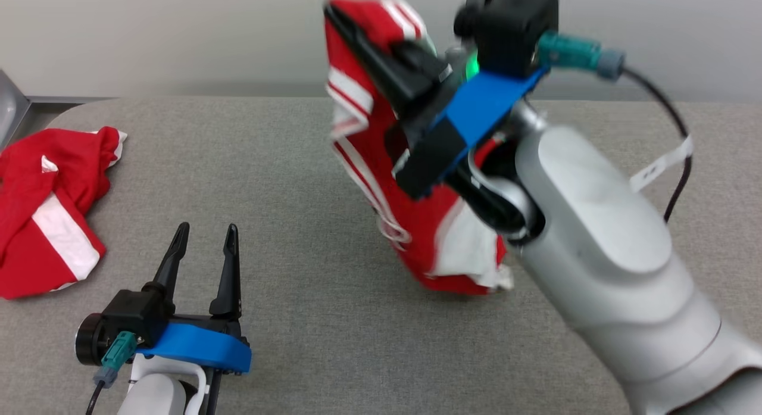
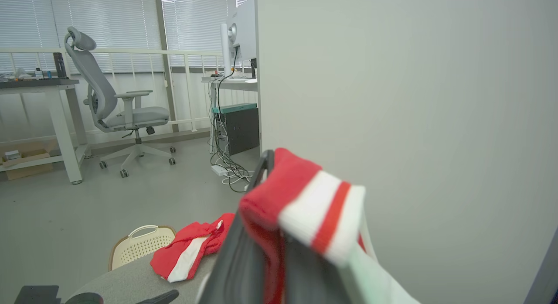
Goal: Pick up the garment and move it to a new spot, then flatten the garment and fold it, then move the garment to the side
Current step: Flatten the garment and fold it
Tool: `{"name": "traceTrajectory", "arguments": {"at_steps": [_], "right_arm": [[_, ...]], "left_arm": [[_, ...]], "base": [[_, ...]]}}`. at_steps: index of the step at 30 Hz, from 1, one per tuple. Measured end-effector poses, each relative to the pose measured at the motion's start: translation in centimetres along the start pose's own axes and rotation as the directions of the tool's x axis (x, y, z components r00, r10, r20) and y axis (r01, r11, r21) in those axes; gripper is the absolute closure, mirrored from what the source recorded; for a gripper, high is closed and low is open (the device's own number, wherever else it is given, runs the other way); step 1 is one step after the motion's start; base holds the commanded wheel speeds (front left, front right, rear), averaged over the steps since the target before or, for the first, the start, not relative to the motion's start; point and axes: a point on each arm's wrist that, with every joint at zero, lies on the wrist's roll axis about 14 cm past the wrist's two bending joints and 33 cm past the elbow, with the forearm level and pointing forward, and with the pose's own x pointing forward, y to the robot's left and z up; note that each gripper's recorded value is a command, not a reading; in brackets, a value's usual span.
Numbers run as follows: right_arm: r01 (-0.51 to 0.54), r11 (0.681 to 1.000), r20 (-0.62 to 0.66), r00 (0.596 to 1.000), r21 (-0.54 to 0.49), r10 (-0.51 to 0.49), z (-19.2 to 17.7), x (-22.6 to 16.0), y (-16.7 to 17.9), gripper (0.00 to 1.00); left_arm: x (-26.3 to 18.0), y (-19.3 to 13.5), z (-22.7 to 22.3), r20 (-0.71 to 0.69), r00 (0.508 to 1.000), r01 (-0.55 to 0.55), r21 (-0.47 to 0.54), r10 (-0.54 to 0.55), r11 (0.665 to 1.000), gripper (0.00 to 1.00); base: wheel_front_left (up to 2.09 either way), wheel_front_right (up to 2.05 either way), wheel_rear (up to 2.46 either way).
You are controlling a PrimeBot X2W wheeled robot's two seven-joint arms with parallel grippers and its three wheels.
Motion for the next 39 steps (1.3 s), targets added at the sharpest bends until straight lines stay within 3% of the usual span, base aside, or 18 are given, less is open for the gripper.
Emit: {"name": "traceTrajectory", "arguments": {"at_steps": [5, 10, 16, 24, 27, 31, 39], "right_arm": [[-0.063, 0.997, 0.182, 0.981, -0.038, 0.069, 6.3, 2.6, 0.9, 1.00], [-0.038, 0.999, 0.281, 0.959, -0.028, 0.045, 10.0, 3.1, -0.3, 1.00], [0.160, 0.987, 0.159, 0.975, -0.009, -0.157, 5.8, 1.0, -6.3, 1.00], [0.403, 0.915, -0.033, 0.914, -0.019, -0.404, -1.7, -6.2, -13.1, 1.00], [0.425, 0.904, -0.063, 0.902, -0.042, -0.427, -2.6, -8.1, -13.4, 1.00], [0.400, 0.914, -0.037, 0.914, -0.075, -0.403, -1.2, -9.1, -12.0, 1.00], [0.353, 0.924, 0.080, 0.935, -0.150, -0.344, 4.6, -11.3, -8.1, 1.00]], "left_arm": [[0.0, 0.0, 0.2, 0.007, 1.000, -0.001, 0.003, 0.001, 1.000, 0.00], [-0.1, 0.0, 0.4, 0.012, 1.000, 0.001, 0.003, -0.001, 1.000, 0.00], [0.1, -0.1, 0.5, 0.015, 1.000, 0.007, 0.004, -0.007, 1.000, 0.00], [0.8, -1.6, 0.3, 0.013, 0.999, 0.051, -0.003, -0.051, 0.999, 0.00], [1.0, -2.1, 0.3, 0.014, 0.998, 0.064, -0.001, -0.064, 0.998, 0.00], [1.1, -2.5, 0.4, 0.017, 0.997, 0.075, -0.001, -0.075, 0.997, 0.00], [1.4, -2.9, 0.0, 0.008, 0.996, 0.091, -0.002, -0.091, 0.996, 0.00]], "base": [[0.00, 0.00, 0.00], [0.00, 0.00, 0.00], [0.00, 0.00, 0.00], [0.00, 0.00, 0.00], [0.00, 0.00, 0.00], [0.00, 0.00, 0.00], [0.00, 0.00, 0.00]]}}
